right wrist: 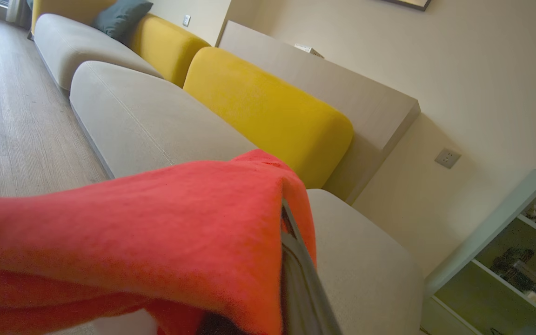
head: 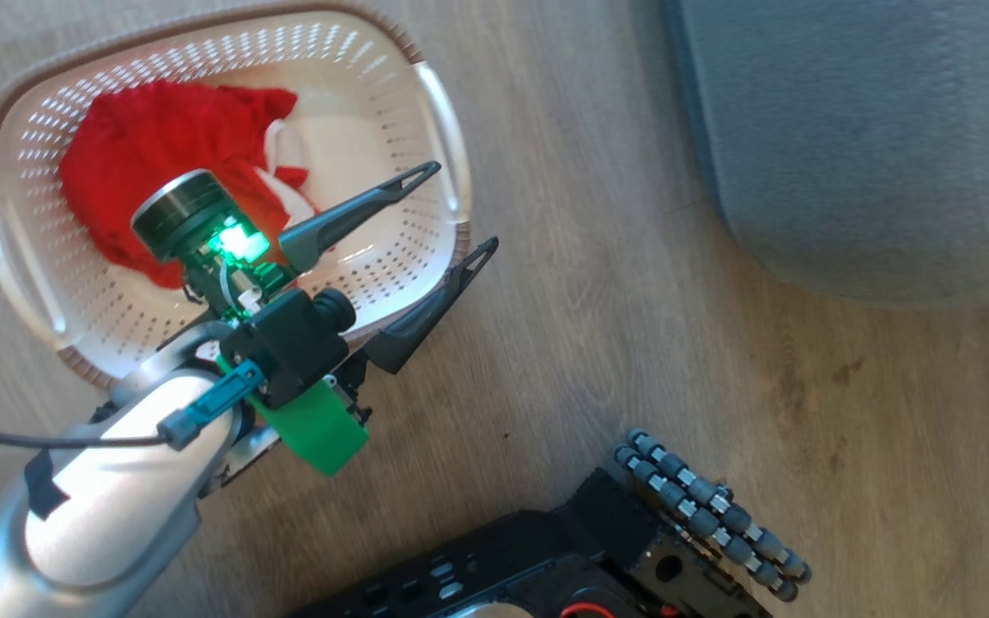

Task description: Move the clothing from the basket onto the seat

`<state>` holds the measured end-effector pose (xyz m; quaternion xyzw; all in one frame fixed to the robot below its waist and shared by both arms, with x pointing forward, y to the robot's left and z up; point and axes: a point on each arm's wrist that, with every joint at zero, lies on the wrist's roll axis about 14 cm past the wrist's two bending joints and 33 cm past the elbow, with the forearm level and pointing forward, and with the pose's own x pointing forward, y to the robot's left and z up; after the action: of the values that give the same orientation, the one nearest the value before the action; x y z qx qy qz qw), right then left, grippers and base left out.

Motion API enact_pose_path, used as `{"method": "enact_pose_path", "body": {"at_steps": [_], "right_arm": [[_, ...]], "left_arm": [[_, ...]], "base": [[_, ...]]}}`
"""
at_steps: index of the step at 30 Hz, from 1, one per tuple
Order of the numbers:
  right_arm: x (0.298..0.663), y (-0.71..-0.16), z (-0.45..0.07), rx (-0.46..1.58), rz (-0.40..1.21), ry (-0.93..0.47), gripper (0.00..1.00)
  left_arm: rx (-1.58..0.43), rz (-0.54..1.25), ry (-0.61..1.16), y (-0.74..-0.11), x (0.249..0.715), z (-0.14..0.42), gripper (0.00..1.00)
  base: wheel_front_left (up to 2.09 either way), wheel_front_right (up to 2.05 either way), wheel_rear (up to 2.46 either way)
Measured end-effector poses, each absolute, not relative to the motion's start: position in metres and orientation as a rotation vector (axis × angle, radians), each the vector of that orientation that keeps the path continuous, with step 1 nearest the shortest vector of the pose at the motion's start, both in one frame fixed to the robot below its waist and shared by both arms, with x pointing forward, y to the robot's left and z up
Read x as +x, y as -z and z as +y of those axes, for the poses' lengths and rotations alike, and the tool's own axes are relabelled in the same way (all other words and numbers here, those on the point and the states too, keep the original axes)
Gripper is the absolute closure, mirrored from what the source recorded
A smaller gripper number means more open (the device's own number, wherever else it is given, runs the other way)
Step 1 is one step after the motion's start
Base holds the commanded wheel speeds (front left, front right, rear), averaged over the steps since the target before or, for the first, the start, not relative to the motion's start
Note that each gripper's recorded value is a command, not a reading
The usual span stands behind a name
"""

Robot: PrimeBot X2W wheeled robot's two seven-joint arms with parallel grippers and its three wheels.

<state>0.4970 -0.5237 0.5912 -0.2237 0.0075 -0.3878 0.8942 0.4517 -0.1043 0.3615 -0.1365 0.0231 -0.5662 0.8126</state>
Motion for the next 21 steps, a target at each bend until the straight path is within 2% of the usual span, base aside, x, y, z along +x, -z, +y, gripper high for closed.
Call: {"method": "enact_pose_path", "body": {"at_steps": [5,11,12,13,14,15,21], "right_arm": [[0.491,-0.535,-0.523,-0.35,0.09,0.842,1.0],[0.459,-0.469,-0.527,-0.254,0.224,0.907,1.0],[0.458,-0.461,-0.526,-0.244,0.243,0.903,0.93],[0.458,-0.456,-0.524,-0.233,0.245,0.898,0.62],[0.46,-0.451,-0.521,-0.226,0.243,0.884,0.1],[0.462,-0.446,-0.517,-0.222,0.246,0.868,0.0],[0.461,-0.43,-0.507,-0.222,0.267,0.789,0.0]], "left_arm": [[-0.286,0.092,1.174,-0.343,0.454,-0.091,0.0],[-0.274,0.115,1.146,-0.334,0.456,-0.081,0.0],[-0.274,0.115,1.143,-0.334,0.457,-0.08,0.0],[-0.274,0.115,1.141,-0.333,0.458,-0.08,0.0],[-0.274,0.115,1.14,-0.333,0.458,-0.08,0.0],[-0.274,0.114,1.14,-0.334,0.459,-0.08,0.0],[-0.268,0.082,1.13,-0.351,0.462,-0.082,0.0]], "base": [[0.0,0.0,0.0],[0.0,0.0,0.0],[0.0,0.0,0.0],[0.0,0.0,0.0],[0.0,0.0,0.0],[0.0,0.0,0.0],[0.0,0.0,0.0]]}}
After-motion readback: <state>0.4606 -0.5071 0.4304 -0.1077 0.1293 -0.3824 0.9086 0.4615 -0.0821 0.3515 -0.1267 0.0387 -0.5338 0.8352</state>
